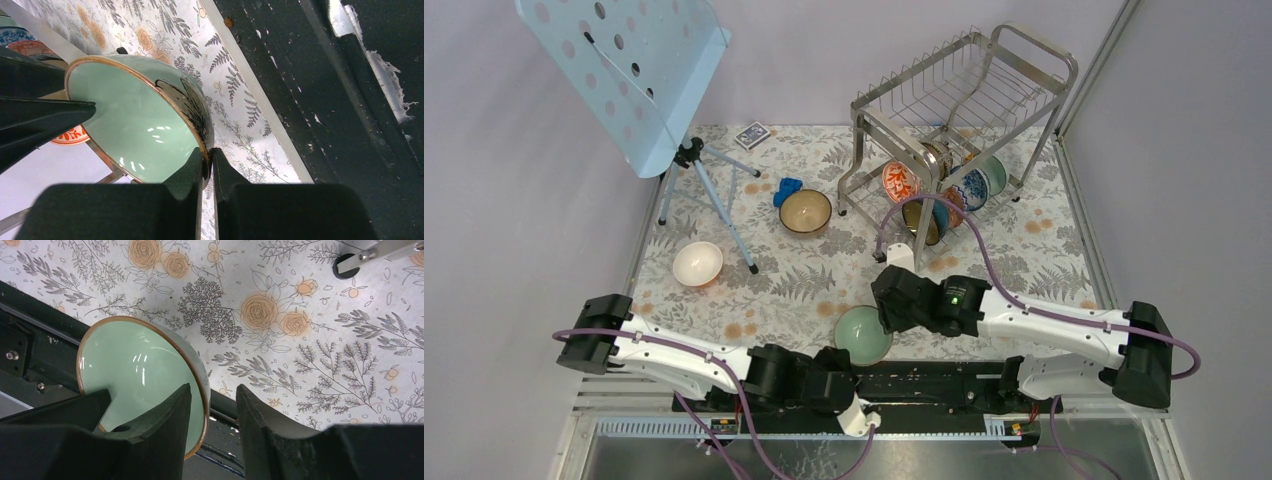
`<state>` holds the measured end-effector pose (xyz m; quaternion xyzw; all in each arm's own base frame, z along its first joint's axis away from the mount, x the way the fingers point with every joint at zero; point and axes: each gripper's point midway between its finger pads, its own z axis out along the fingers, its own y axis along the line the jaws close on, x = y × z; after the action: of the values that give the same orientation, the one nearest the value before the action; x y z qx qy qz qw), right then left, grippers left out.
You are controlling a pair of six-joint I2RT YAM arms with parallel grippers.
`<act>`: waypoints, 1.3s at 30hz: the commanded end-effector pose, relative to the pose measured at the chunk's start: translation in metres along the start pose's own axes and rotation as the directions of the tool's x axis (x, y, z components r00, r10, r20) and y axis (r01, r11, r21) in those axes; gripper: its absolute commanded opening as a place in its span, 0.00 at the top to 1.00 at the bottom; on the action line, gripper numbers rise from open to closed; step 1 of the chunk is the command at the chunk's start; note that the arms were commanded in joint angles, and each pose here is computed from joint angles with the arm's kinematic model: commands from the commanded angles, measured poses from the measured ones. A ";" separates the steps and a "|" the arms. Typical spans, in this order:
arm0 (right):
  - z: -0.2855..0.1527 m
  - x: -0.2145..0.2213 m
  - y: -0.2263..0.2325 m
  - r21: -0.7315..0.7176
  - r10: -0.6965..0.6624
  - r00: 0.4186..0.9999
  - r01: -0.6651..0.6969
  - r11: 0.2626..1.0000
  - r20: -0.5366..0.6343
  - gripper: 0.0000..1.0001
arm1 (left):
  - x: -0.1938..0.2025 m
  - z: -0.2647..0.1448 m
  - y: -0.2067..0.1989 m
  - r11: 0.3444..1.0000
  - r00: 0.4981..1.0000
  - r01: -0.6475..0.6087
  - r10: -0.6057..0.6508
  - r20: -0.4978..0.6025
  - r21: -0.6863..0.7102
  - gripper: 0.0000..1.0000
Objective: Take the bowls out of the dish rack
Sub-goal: Place the bowl at the center of the board.
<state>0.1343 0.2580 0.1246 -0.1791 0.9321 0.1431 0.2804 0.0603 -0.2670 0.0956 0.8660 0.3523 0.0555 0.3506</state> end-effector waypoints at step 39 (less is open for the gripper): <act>-0.032 -0.035 -0.018 0.085 0.071 0.973 -0.091 0.992 0.219 1.00 | -0.007 -0.060 0.090 0.638 0.737 0.671 -0.630 0.245 -0.376 0.01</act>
<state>0.1371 0.2501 0.1334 -0.1710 0.9276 0.1141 0.3119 0.0775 -0.2768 0.1455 0.7186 0.5100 0.0302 0.4718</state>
